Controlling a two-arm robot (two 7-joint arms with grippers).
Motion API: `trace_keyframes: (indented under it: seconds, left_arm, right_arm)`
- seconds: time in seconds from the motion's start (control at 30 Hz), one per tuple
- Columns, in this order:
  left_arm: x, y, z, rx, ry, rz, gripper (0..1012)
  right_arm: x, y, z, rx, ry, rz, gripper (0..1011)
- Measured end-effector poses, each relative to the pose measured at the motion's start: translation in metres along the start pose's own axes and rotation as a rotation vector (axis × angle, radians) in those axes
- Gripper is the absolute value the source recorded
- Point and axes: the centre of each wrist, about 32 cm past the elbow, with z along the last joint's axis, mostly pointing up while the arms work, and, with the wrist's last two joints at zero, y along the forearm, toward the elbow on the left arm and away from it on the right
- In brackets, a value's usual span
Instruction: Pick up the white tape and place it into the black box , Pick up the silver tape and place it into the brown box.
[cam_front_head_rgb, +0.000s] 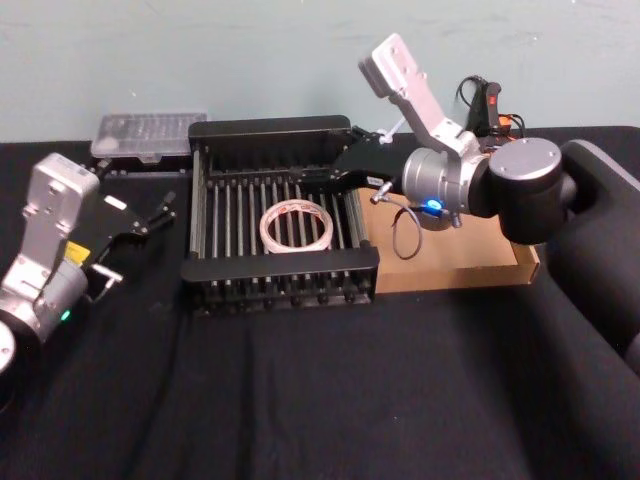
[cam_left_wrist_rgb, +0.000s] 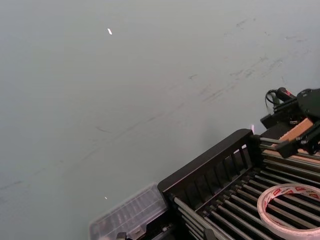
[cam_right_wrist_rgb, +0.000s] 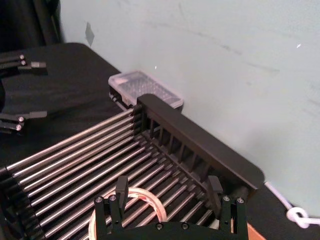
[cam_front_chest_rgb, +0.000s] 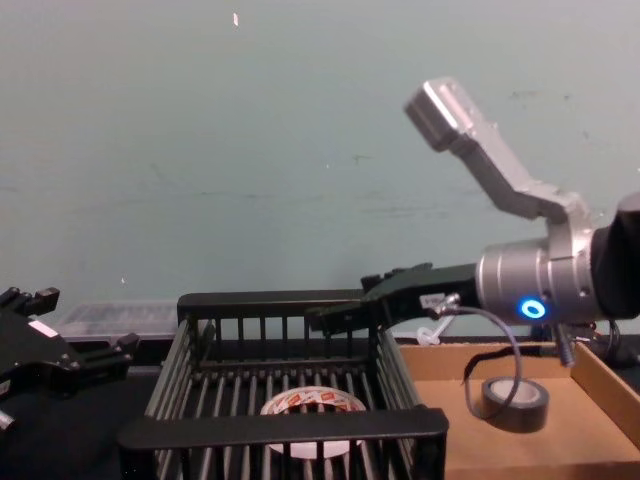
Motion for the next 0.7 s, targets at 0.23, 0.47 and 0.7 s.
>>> trace_keyframes:
  seconds: [0.23, 0.47, 0.7]
  left_arm:
    - [0.0, 0.0, 0.0, 0.0, 0.0, 0.0, 1001]
    - [0.0, 0.0, 0.0, 0.0, 0.0, 0.0, 1001]
    - [0.0, 0.0, 0.0, 0.0, 0.0, 0.0, 1001]
  right_arm:
    - [0.0029, -0.018, 0.002, 0.04, 0.003, -0.033, 1002]
    - [0.0013, -0.052, -0.002, 0.102, -0.007, -0.091, 1002]
    - [-0.0064, -0.081, -0.015, 0.153, -0.01, -0.173, 1003]
